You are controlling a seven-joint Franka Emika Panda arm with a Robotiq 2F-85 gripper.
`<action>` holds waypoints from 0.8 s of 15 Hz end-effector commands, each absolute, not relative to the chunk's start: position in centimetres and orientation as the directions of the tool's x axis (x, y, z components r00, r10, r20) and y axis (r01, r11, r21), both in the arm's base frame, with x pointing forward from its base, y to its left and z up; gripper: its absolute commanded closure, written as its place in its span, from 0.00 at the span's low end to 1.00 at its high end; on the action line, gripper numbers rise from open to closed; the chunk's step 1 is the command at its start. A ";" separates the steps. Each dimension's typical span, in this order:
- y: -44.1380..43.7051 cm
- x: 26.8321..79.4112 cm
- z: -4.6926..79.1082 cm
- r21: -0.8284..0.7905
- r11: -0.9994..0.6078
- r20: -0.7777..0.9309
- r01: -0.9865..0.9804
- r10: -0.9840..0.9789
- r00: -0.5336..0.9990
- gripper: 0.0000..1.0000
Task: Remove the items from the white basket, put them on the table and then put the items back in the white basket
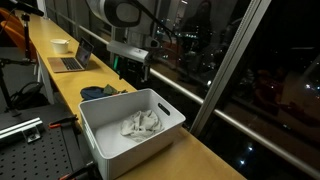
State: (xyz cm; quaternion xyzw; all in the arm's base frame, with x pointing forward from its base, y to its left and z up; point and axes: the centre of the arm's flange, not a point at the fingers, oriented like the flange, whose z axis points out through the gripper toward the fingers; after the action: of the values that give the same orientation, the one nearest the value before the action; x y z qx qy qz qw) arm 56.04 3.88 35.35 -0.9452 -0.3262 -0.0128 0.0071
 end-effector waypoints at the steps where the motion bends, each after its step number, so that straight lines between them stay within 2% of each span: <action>1: -0.2 55.3 33.0 0.056 -0.780 0.093 0.623 0.626 0.775 0.00; 6: 0.5 56.5 27.8 0.197 -0.738 0.144 0.646 0.673 0.725 0.00; 12: 0.0 57.8 20.9 0.236 -0.731 0.138 0.640 0.677 0.723 0.00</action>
State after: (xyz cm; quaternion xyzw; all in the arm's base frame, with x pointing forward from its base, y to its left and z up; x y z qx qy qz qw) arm 56.44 0.57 23.74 -0.9236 -0.3620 -0.1037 -0.0712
